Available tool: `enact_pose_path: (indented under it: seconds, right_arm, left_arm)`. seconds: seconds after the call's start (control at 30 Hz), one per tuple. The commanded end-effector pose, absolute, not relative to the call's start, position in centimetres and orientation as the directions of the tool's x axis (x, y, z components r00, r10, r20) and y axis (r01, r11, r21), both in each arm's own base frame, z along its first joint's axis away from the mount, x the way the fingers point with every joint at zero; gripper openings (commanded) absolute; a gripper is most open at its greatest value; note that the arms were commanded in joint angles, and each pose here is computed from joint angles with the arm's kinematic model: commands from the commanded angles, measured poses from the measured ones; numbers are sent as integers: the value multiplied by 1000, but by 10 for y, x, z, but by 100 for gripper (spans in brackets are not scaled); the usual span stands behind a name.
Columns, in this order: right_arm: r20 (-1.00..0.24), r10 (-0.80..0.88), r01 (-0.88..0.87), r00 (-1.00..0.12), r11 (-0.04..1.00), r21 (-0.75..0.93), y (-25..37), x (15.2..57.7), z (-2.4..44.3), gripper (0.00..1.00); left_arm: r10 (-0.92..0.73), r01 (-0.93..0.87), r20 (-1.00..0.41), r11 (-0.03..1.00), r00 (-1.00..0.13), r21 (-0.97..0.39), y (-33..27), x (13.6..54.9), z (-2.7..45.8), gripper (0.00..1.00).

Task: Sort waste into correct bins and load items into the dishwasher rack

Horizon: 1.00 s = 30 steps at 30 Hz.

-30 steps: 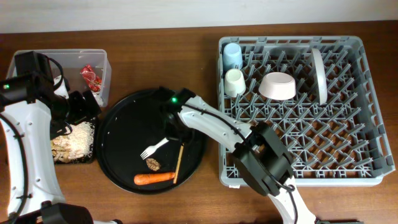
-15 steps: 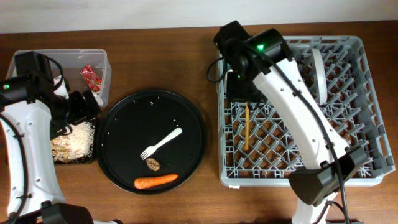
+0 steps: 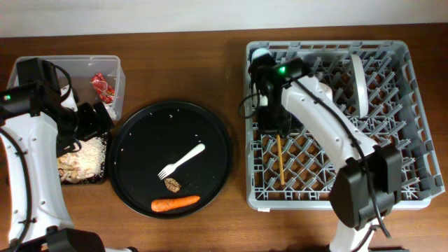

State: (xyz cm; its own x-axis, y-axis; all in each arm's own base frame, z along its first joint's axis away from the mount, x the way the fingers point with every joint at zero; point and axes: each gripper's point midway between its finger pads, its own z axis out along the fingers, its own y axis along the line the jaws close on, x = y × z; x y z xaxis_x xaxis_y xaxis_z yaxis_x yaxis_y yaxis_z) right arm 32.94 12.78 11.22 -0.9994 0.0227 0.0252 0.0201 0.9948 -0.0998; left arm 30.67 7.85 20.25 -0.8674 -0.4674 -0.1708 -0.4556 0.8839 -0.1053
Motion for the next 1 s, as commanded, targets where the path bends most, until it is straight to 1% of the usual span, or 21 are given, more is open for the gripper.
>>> enact_pose_path:
  seconds: [0.0, 0.07, 0.1, 0.13, 0.23, 0.3, 0.33, 0.37, 0.4, 0.43, 0.47, 0.5, 0.53, 0.6, 0.67, 0.73, 0.8, 0.83, 0.9, 0.97]
  right_arm:
    - [53, 53, 47, -997, 993, -106, 116, 323, 92, 4]
    - [52, 69, 63, -996, 992, -106, 110, 323, 79, 4]
    - [54, 75, 69, -996, 992, -107, 107, 323, 75, 7]
    - [47, 73, 68, -996, 992, -109, 107, 325, 74, 12]
    - [35, 63, 59, -997, 993, -101, 108, 328, 76, 37]
    - [9, 51, 50, -999, 995, -89, 109, 330, 86, 45]
    - [-21, 41, 42, -999, 996, -76, 110, 333, 97, 47]
    - [-77, 40, 44, -996, 998, -50, 112, 337, 119, 49]
    - [-148, -3, -8, -989, 999, 32, 125, 343, 150, 55]
    - [-204, -73, -103, -976, 985, 141, 147, 344, 174, 60]
    - [-279, -154, -229, -948, 937, 264, 177, 343, 201, 66]
    - [-311, -171, -271, -935, 910, 314, 194, 340, 213, 68]
    - [-315, -159, -269, -936, 899, 345, 210, 336, 217, 69]
    - [-301, -196, -302, -933, 882, 363, 244, 325, 209, 69]
    - [-295, -264, -365, -918, 855, 368, 282, 315, 193, 71]
    - [-269, -346, -428, -899, 826, 367, 324, 301, 163, 79]
    - [-239, -396, -460, -887, 810, 364, 353, 292, 131, 79]
    - [-219, -374, -431, -901, 823, 370, 365, 290, 118, 79]
    - [-129, -209, -243, -969, 893, 379, 382, 288, 85, 78]
    - [-77, -103, -125, -992, 915, 384, 393, 287, 65, 78]
  left_arm:
    - [-474, -463, -179, 880, -862, -101, 80, 306, 204, 99]
    - [-474, -463, -179, 880, -862, -101, 80, 306, 204, 99]
    - [-474, -463, -178, 880, -862, -101, 80, 306, 204, 99]
    - [-474, -463, -178, 880, -862, -101, 80, 306, 204, 99]
    - [-474, -463, -178, 880, -862, -101, 80, 306, 204, 99]
    - [-474, -464, -176, 880, -863, -100, 80, 305, 204, 99]
    - [-474, -463, -176, 880, -863, -101, 80, 305, 204, 99]
    - [-474, -464, -176, 880, -863, -100, 80, 305, 204, 99]
    - [-474, -463, -176, 880, -863, -101, 80, 305, 204, 99]
    - [-474, -463, -176, 880, -863, -101, 80, 305, 204, 99]
    - [-474, -463, -177, 880, -862, -101, 80, 305, 204, 99]
    - [-474, -463, -177, 880, -862, -101, 80, 305, 204, 99]
    - [-474, -463, -177, 880, -862, -101, 80, 305, 204, 99]
    - [-474, -463, -176, 880, -863, -101, 80, 305, 204, 99]
    - [-474, -463, -176, 880, -863, -101, 80, 305, 204, 99]
    - [-474, -463, -177, 880, -862, -101, 80, 305, 204, 99]
    - [-474, -463, -176, 880, -863, -101, 80, 305, 204, 99]
    - [-474, -463, -177, 880, -862, -101, 80, 305, 204, 99]
    - [-474, -463, -180, 880, -862, -101, 80, 306, 204, 99]
    - [-474, -463, -179, 880, -862, -101, 80, 306, 204, 99]
